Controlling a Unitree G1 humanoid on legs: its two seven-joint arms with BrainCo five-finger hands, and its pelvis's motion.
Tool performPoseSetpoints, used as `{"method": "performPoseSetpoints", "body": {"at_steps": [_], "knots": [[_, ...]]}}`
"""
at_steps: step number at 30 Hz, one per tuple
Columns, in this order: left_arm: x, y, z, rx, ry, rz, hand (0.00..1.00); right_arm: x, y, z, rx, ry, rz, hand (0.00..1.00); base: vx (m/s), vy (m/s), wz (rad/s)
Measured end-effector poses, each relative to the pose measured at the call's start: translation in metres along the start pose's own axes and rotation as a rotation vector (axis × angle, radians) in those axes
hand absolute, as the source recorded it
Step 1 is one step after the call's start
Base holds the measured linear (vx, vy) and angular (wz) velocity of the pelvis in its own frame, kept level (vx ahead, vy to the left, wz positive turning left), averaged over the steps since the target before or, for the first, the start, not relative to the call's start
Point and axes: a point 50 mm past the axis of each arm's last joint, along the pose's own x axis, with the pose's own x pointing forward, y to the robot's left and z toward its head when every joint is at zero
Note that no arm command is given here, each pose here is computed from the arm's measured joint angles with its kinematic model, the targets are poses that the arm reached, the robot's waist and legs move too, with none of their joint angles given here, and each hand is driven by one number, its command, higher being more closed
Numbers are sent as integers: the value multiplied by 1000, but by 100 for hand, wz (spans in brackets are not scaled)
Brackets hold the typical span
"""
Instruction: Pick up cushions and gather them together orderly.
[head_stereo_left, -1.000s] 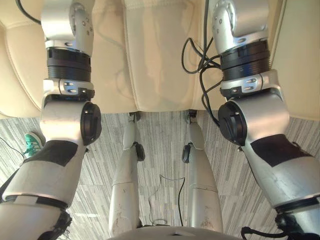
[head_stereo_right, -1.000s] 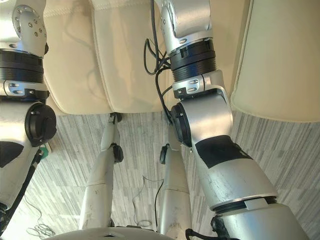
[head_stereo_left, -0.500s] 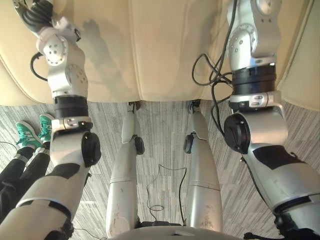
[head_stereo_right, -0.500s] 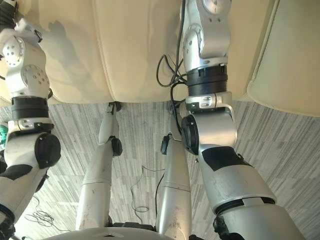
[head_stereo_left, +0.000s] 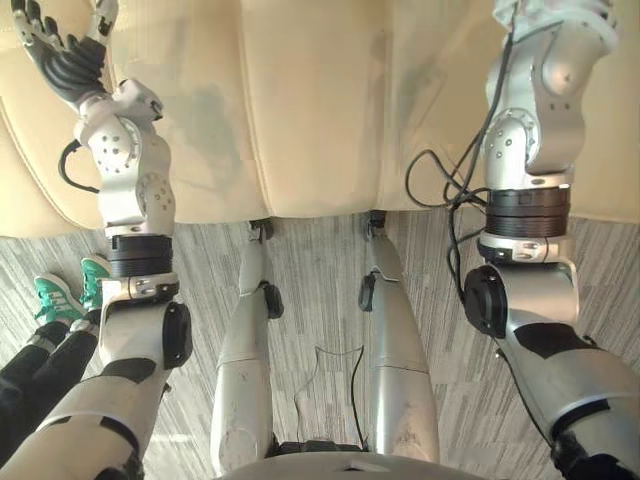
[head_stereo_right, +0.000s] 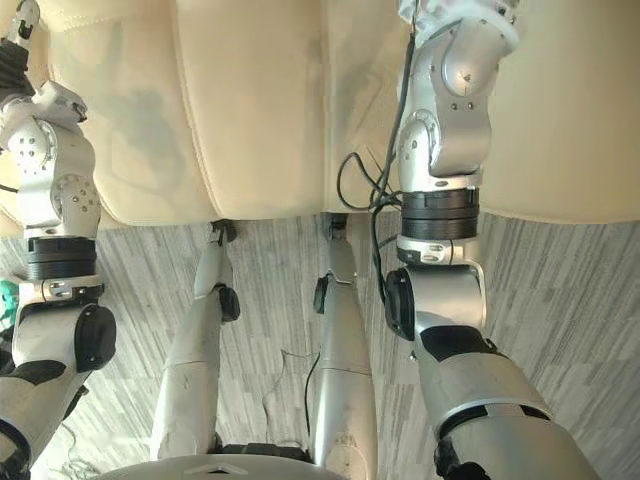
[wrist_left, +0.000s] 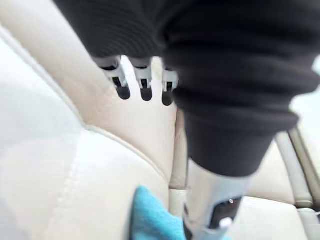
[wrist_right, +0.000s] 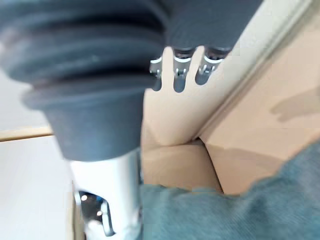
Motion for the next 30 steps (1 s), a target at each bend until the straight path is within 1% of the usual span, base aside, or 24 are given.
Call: {"method": "performPoseSetpoints", "body": {"at_steps": [4, 5, 6, 7, 8, 10, 11, 12, 14, 15, 16, 18, 19, 20, 22, 26, 28, 30], "knots": [[-20, 29, 3, 24, -50, -34, 0, -28, -24, 0, -52, -3, 37, 0, -38, -102, 4], [-27, 40, 5, 33, -67, -43, 0, -39, -33, 1, -87, -11, 50, 0, -11, -138, 9], [-39, 57, 6, 56, -90, -56, 0, -56, -47, 2, -133, -11, 64, 0, -2, -115, 8], [-42, 61, 6, 66, -91, -59, 0, -61, -51, 1, -151, -7, 70, 0, 43, -108, 10], [-54, 81, -4, 114, -53, -63, 0, -80, -68, -4, -202, 34, 84, 0, 44, -54, 9], [-71, 109, -21, 166, 34, -40, 0, -108, -86, -18, -245, 143, 107, 0, 49, -62, 6], [-77, 116, -26, 181, 63, -32, 0, -116, -92, -22, -255, 178, 104, 0, 52, -55, 2], [-97, 136, -40, 216, 152, -16, 0, -140, -106, -34, -279, 287, 102, 0, 43, -39, 1], [-128, 165, -63, 273, 305, 23, 0, -176, -122, -46, -292, 432, 97, 0, 62, -59, 0], [-149, 183, -77, 311, 412, 61, 0, -201, -133, -52, -296, 529, 75, 0, 76, -66, -3], [-159, 190, -83, 322, 458, 77, 0, -211, -137, -54, -297, 567, 68, 0, 108, -63, -10], [-209, 226, -105, 400, 692, 141, 0, -264, -160, -65, -349, 779, 25, 0, 140, -47, -18], [-226, 236, -112, 439, 772, 153, 0, -282, -168, -68, -370, 851, -4, 0, 132, -33, -22], [-238, 242, -115, 466, 821, 158, 0, -294, -173, -71, -386, 902, -16, 0, 163, -29, -32], [-284, 263, -130, 567, 1035, 177, 0, -341, -192, -78, -433, 1105, -90, 0, 151, -23, -36], [-348, 284, -143, 663, 1339, 224, 0, -411, -215, -85, -502, 1425, -182, 0, 100, -6, -18], [-361, 289, -143, 697, 1403, 231, 0, -431, -222, -83, -517, 1512, -226, 0, 75, -4, -19], [-375, 299, -140, 741, 1476, 254, 0, -461, -236, -78, -572, 1658, -280, 0, 88, -7, -24]]}}
